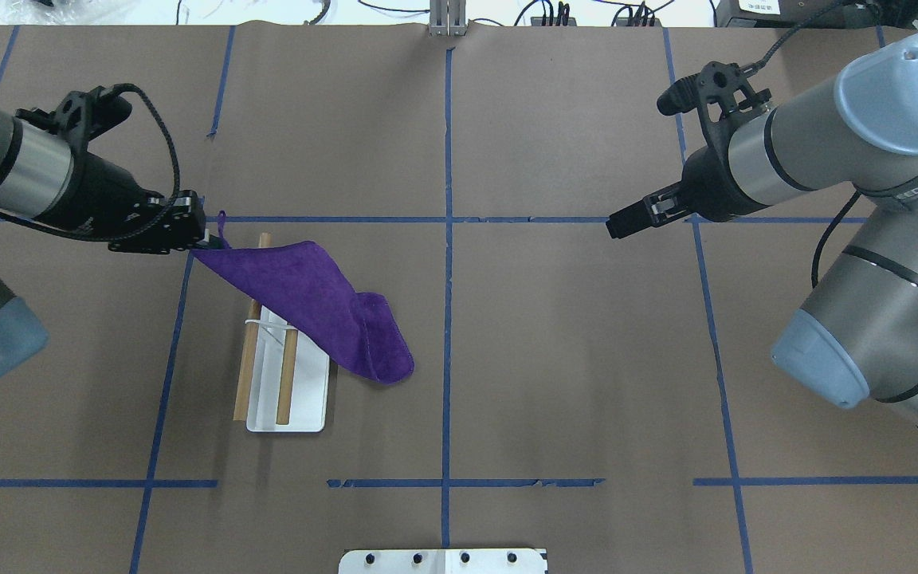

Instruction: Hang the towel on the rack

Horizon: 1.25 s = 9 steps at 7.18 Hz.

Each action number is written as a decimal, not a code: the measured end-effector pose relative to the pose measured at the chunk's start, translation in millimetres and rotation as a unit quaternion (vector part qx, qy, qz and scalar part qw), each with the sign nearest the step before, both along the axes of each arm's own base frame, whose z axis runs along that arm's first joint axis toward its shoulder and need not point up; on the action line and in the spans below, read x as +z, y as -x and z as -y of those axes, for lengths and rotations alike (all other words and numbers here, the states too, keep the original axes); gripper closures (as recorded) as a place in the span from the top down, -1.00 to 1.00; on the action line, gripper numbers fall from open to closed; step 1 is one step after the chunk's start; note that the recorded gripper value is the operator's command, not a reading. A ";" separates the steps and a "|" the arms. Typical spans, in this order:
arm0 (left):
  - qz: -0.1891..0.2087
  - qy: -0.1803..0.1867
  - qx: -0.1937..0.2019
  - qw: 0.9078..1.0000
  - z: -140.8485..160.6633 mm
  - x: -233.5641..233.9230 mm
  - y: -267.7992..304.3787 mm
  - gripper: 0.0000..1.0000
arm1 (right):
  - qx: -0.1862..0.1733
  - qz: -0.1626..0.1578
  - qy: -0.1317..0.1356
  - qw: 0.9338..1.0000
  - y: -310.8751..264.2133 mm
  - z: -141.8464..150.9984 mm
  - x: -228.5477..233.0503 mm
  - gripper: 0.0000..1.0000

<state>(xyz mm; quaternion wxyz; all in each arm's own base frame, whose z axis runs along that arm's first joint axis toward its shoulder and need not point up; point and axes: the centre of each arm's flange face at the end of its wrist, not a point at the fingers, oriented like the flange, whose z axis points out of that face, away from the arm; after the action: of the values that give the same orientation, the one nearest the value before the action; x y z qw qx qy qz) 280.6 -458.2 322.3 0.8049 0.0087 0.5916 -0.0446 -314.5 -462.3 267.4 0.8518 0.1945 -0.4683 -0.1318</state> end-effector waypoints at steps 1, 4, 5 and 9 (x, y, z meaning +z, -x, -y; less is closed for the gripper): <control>0.016 -0.020 -0.001 1.000 -0.7 27.6 19.4 -1.00 | 0.009 -0.007 0.017 1.000 -4.2 4.4 13.6 1.00; 0.030 -0.030 0.004 0.999 -6.8 63.7 41.9 -1.00 | 0.019 -0.017 0.033 0.999 -12.3 8.7 30.4 1.00; 0.032 -0.029 0.005 0.999 -8.0 70.1 43.4 -1.00 | 0.020 -0.018 0.035 0.999 -13.0 8.8 31.9 1.00; 0.050 -0.025 0.009 0.998 -1.9 96.9 41.3 1.00 | 0.027 -0.024 0.047 0.998 -24.7 11.1 46.4 1.00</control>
<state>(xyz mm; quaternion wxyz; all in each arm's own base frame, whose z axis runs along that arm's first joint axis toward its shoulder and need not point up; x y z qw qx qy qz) 239.3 -456.3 419.3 0.8336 0.0261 0.5513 -0.0223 -289.8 -473.5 313.8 0.8743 0.1633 -0.4479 -0.0912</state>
